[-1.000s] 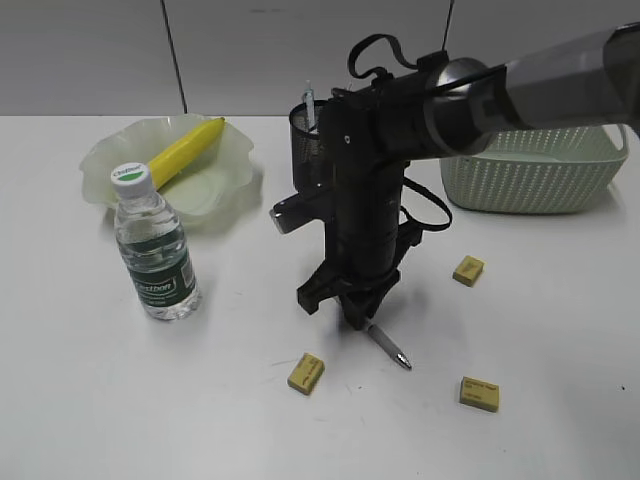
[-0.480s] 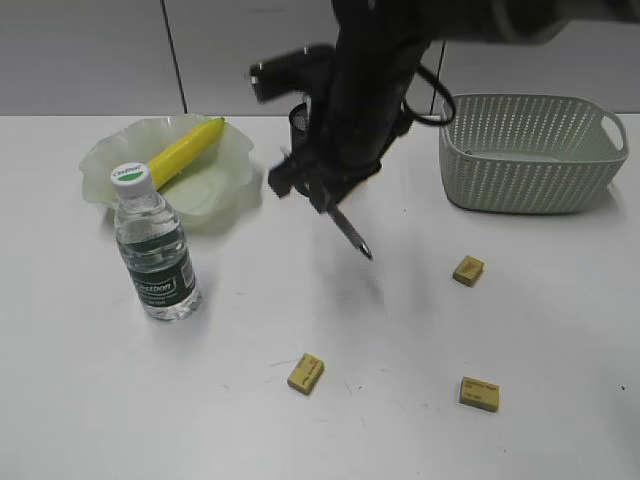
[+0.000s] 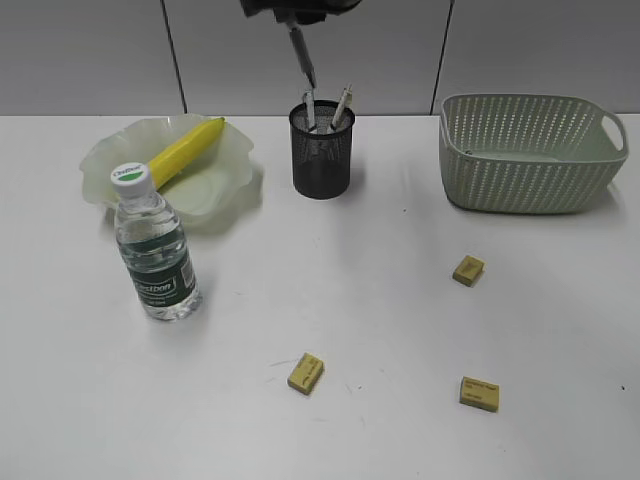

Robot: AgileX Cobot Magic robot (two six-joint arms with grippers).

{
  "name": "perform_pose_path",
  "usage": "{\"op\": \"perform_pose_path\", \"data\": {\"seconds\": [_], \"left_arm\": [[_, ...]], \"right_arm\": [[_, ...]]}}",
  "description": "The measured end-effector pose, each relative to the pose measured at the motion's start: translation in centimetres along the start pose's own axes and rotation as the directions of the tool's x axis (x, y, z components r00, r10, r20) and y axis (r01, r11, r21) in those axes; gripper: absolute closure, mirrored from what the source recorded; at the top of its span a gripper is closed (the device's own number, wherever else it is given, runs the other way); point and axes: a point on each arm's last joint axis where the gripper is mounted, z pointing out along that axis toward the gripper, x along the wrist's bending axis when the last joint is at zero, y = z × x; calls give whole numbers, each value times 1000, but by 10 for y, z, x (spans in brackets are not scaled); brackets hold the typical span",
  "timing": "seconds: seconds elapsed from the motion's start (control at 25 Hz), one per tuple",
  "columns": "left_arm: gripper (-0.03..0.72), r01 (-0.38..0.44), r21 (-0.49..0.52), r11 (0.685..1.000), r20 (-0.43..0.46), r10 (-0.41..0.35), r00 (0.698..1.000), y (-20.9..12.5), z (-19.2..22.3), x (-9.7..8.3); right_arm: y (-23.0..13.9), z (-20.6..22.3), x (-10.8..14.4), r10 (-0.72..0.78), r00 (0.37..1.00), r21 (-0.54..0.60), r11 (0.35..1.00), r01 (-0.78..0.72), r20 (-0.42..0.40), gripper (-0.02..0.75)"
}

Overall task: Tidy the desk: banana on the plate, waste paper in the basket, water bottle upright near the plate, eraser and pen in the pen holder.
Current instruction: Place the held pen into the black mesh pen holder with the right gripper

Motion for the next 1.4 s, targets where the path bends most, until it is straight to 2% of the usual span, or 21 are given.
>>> {"op": "perform_pose_path", "data": {"seconds": [0.2, 0.4, 0.8, 1.0, 1.2, 1.32, 1.4], "left_arm": [[369, 0, 0, 1000, -1, 0, 1000, 0, 0, 0], [371, 0, 0, 1000, -1, 0, 1000, 0, 0, 0], [370, 0, 0, 1000, -1, 0, 1000, 0, 0, 0], [372, 0, 0, 1000, -1, 0, 1000, 0, 0, 0], [374, 0, 0, 1000, -1, 0, 1000, 0, 0, 0], [374, 0, 0, 1000, -1, 0, 1000, 0, 0, 0], [374, 0, 0, 1000, -1, 0, 1000, 0, 0, 0]], "right_arm": [[3, 22, -29, 78, 996, -176, 982, -70, 36, 629], [-8, 55, -30, 46, 998, -303, 952, -35, 31, 629], [-50, 99, -49, 96, 994, -228, 970, -81, 55, 629], [-74, 118, -50, 108, 992, -139, 985, -99, 59, 628], [-91, 131, -49, 110, 992, -97, 990, -103, 61, 622], [-97, 135, -49, 117, 991, -78, 991, -112, 61, 567], [-97, 135, -49, 117, 991, -78, 991, -112, 61, 480]]}}
